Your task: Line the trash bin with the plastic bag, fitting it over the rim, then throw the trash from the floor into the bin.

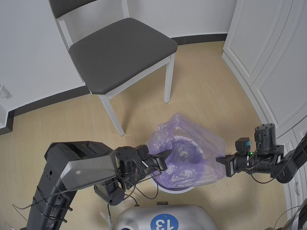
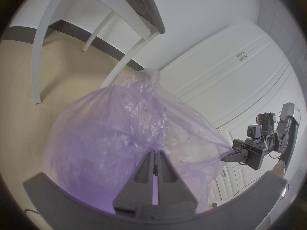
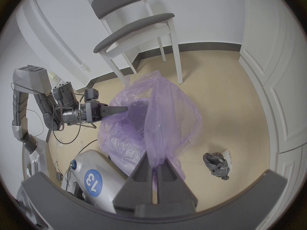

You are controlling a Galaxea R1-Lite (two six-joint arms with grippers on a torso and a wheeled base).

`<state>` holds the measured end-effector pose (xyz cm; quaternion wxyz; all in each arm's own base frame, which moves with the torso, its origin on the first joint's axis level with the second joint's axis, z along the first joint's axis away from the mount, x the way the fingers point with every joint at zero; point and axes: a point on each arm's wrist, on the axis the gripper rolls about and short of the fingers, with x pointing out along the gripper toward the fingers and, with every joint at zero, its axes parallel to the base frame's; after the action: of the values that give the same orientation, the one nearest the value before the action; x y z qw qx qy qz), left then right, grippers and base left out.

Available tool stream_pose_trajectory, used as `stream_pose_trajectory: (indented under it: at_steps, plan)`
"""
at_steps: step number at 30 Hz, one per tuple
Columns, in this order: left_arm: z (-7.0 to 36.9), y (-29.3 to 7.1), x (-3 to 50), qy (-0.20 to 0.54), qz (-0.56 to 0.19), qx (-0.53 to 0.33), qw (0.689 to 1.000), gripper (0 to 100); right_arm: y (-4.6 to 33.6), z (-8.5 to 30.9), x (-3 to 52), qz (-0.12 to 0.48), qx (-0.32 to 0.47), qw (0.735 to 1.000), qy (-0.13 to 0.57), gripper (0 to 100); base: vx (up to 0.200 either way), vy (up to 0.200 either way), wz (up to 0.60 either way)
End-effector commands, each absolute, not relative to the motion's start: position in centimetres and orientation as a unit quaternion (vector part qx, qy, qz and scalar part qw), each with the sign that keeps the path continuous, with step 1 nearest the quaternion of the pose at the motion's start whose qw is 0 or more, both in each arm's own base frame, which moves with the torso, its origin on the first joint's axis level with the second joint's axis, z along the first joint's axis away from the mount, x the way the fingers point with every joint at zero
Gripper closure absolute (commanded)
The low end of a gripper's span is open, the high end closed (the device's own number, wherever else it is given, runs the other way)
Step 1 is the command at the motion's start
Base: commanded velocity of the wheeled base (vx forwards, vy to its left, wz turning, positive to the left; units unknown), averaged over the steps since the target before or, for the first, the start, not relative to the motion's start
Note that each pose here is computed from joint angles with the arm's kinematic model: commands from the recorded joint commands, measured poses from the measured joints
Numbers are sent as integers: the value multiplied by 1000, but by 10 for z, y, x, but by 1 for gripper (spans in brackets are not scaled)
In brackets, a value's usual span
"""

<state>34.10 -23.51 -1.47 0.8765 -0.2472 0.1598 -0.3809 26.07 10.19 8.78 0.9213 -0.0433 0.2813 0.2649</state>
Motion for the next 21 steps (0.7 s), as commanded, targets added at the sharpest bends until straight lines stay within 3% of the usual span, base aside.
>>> stream_pose_trajectory:
  at_steps: [1,10,14,21]
  plan:
    - [17,-202,345,163,-376,-245,879,100,118,109,282,258,-50,928,264,100,0,0,0]
    - [33,-177,348,211,-363,-180,889,100,129,100,311,245,-64,921,295,100,0,0,0]
    - [40,-160,346,247,-351,-108,897,100,130,97,319,235,-79,911,329,100,0,0,0]
    - [41,-152,339,241,-377,-99,889,100,117,89,339,200,-118,907,351,100,0,0,0]
